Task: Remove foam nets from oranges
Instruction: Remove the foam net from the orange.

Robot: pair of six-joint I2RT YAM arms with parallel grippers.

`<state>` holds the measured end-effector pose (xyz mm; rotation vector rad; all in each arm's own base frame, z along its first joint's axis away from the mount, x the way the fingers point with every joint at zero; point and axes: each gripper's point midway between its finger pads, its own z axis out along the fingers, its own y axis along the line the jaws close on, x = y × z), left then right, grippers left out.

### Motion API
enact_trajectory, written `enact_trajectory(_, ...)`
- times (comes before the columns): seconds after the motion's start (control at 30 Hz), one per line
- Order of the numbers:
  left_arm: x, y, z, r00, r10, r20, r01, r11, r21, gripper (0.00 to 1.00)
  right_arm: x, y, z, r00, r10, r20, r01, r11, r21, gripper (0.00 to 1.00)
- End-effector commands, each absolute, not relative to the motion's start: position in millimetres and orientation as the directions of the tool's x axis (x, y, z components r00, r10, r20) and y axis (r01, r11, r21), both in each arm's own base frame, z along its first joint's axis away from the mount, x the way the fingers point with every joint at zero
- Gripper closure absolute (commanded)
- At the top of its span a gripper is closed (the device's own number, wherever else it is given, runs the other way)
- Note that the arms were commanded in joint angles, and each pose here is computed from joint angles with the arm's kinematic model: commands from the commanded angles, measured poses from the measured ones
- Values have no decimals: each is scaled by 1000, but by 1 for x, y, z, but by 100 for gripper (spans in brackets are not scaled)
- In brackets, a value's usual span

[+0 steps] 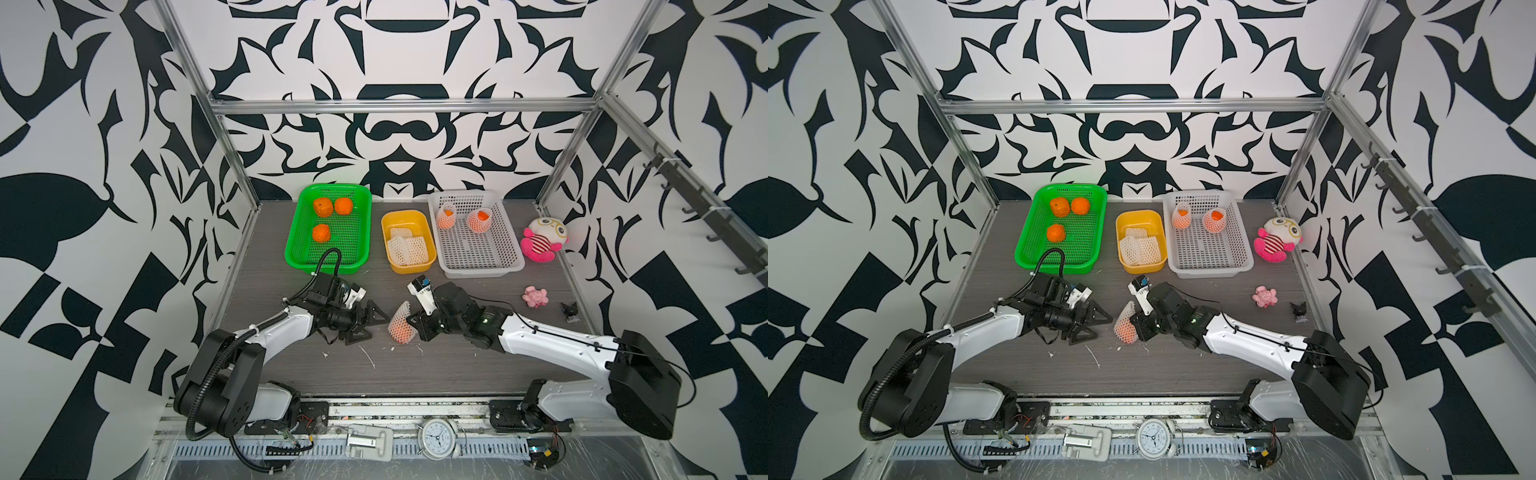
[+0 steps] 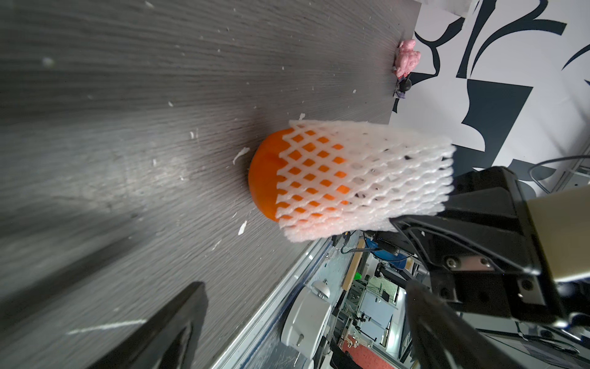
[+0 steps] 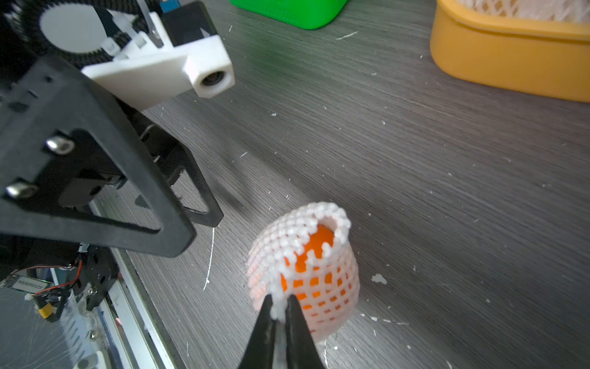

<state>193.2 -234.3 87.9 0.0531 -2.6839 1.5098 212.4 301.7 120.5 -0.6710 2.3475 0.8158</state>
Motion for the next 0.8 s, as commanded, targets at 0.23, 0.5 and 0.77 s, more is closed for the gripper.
enact_trajectory(0.23, 193, -232, 94, -1000, 15, 27, -15, 541, -841, 0, 214, 305, 152, -671, -260, -695, -648, 661, 379, 90)
enact_trajectory(0.5, 200, -231, 110, -994, 71, -87, 112, 557, -823, 1, 208, 301, 167, -618, -331, -713, -709, 626, 324, 92)
enact_trajectory(0.77, 210, -235, 165, -949, 117, -294, 311, 510, -802, 6, 206, 298, 193, -555, -375, -743, -785, 532, 318, 95)
